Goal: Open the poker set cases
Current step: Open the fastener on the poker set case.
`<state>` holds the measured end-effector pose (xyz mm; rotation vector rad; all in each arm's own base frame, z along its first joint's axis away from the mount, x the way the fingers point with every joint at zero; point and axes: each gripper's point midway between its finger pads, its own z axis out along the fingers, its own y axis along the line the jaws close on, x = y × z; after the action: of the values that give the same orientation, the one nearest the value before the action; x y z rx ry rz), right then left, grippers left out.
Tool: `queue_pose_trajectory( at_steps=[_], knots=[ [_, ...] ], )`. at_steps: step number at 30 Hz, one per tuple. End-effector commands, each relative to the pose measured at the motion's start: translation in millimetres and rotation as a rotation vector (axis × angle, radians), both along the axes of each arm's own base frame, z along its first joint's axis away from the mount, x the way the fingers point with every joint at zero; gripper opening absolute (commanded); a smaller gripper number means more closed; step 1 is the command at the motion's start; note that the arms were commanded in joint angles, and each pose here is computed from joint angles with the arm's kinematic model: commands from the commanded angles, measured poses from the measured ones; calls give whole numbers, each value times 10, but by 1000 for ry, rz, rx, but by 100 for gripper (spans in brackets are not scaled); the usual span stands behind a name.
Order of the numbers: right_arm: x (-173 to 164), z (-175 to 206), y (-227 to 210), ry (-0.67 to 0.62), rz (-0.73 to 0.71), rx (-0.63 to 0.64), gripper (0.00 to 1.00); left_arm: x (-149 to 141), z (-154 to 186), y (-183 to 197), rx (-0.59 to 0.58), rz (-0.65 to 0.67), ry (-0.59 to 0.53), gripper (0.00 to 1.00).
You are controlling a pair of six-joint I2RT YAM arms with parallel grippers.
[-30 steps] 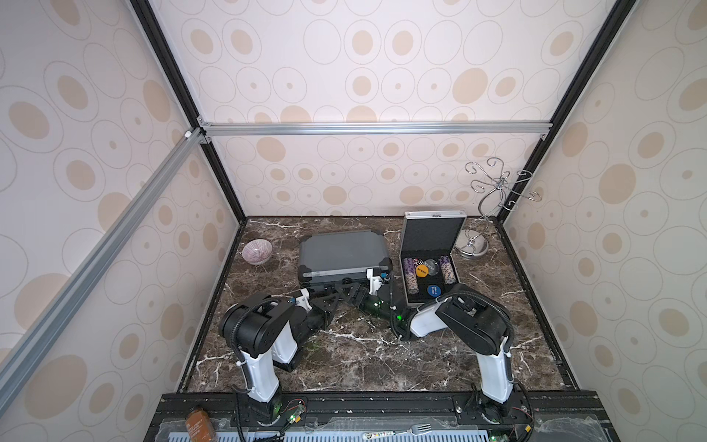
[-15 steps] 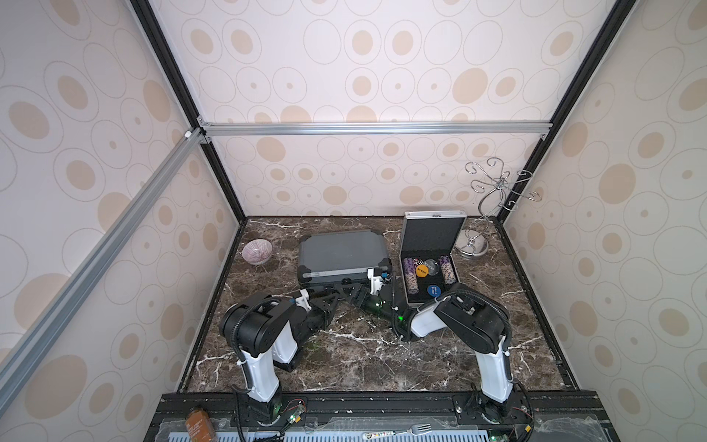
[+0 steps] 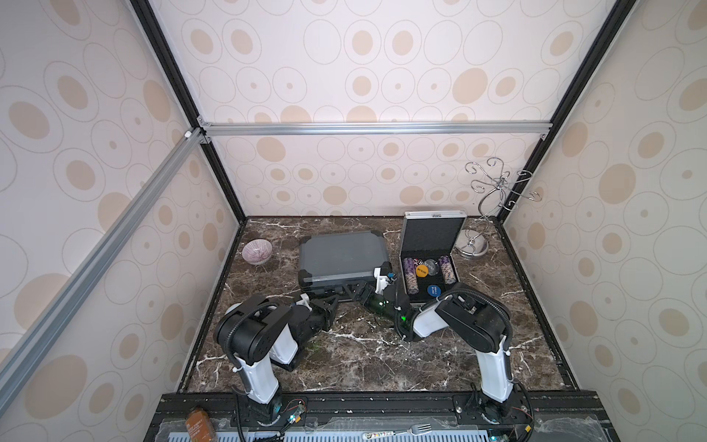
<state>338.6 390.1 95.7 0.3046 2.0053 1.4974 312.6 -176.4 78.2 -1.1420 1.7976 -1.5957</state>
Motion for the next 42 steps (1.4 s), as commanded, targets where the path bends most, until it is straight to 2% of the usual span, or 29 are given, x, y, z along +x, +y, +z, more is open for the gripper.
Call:
queue_pose_trajectory(
  at_steps=[1, 6, 12, 18, 34, 42],
  knots=[
    [76, 249, -75, -11, -41, 41, 100, 125, 1220, -91, -158, -3, -380, 0],
    [42, 300, -57, 13, -23, 81, 99, 208, 1418, -133, -125, -6, -403, 0],
    [24, 381, -28, 16, -10, 147, 99, 225, 1423, -177, -151, -11, -392, 0],
    [27, 491, -38, -1, -16, 158, 99, 247, 1535, -245, -141, -21, -407, 0],
    [256, 596, 34, -53, -31, 191, 99, 213, 1479, -277, -170, -26, -390, 0],
    [299, 522, 94, -26, -26, 216, 99, 225, 1482, -305, -196, -27, -390, 0]
  ],
)
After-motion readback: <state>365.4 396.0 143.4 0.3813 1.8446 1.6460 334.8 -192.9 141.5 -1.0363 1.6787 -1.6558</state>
